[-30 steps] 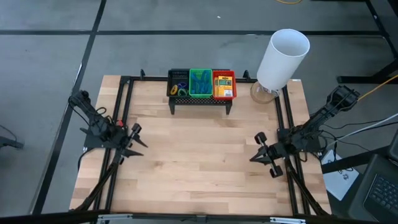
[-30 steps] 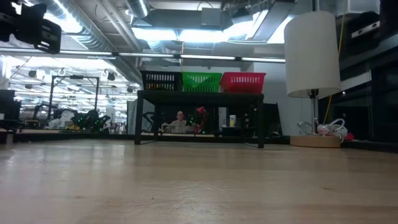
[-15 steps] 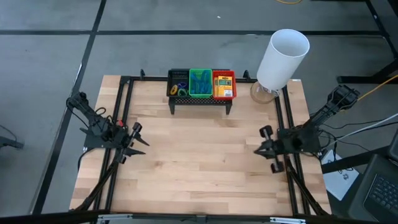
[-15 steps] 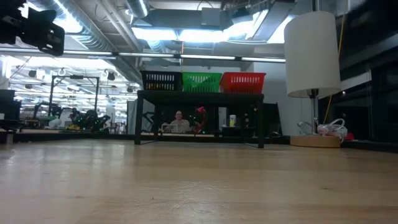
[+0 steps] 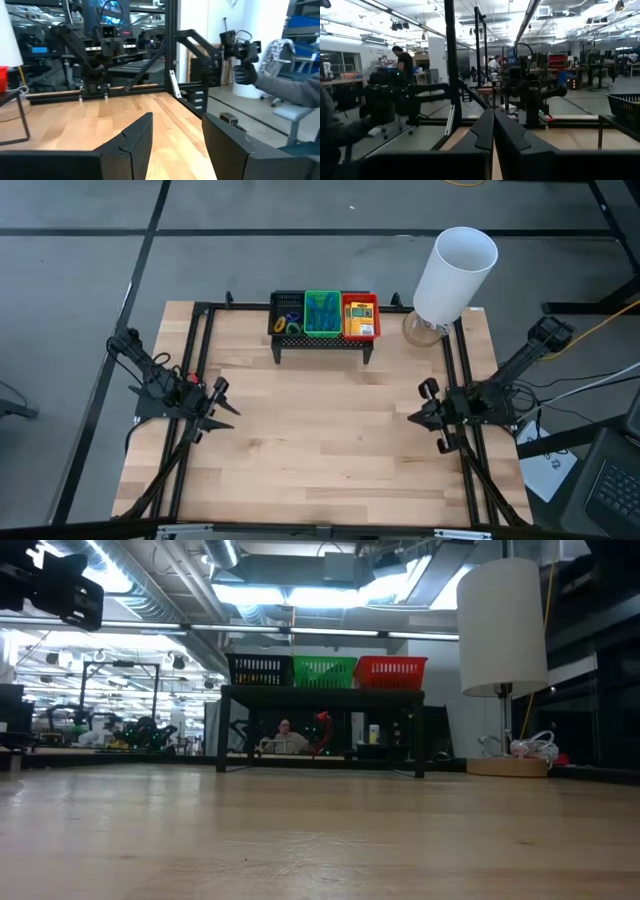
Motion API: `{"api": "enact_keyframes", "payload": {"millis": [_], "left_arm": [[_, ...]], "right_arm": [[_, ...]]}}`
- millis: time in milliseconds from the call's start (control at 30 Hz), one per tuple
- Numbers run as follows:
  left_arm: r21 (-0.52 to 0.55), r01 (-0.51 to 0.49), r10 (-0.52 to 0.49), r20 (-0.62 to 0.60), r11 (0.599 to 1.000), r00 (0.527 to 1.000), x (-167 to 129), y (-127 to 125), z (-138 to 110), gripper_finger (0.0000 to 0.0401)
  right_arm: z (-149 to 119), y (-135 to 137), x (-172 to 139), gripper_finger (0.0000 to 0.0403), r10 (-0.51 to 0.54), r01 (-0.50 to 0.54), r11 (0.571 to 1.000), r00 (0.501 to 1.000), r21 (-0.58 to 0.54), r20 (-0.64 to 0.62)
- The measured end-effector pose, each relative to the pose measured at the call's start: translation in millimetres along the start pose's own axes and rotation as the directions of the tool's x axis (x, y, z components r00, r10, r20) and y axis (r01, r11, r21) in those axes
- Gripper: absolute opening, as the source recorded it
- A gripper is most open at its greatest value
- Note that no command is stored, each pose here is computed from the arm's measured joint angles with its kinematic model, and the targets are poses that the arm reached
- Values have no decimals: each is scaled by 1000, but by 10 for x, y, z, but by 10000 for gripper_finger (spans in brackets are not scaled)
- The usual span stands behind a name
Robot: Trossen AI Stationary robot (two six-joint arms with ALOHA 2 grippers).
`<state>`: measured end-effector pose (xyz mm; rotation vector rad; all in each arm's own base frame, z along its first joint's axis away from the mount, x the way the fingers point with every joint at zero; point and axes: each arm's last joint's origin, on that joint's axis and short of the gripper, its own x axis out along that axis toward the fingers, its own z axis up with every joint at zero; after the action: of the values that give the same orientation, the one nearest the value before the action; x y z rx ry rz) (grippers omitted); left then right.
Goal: Pick & Place Office Desk Supplies
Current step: Return to Home Position
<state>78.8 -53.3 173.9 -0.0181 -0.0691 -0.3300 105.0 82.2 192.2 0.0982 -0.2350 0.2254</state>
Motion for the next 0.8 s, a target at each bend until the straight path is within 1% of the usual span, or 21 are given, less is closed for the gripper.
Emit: {"api": "enact_keyframes", "payload": {"millis": [167,267,333,467,633,700,800], "left_arm": [[-29,42,-42,-5,999,999,0,-13,-8,169],[-35,55,-55,-5,998,998,0,-16,-9,169],[-35,55,-56,-6,998,998,0,-17,-10,169],[-38,55,-56,-6,998,998,0,-17,-12,169],[-60,63,-64,-7,996,998,0,-19,-14,169],[-60,62,-63,-7,996,998,0,-19,-14,169],[-60,61,-61,-8,996,998,0,-19,-15,169]], "right_arm": [[10,-31,-52,14,7,-7,1000,1000,-8,-26],[10,-61,-99,14,0,0,1000,999,10,-51],[-15,-82,-130,14,-13,15,1000,996,20,-86],[-39,-144,-205,14,-76,81,996,989,34,-131],[-79,-200,-308,14,-70,78,996,981,40,-180],[-123,-227,-351,14,-88,103,993,972,58,-219],[-87,-234,-361,14,-78,90,994,979,58,-188]]}}
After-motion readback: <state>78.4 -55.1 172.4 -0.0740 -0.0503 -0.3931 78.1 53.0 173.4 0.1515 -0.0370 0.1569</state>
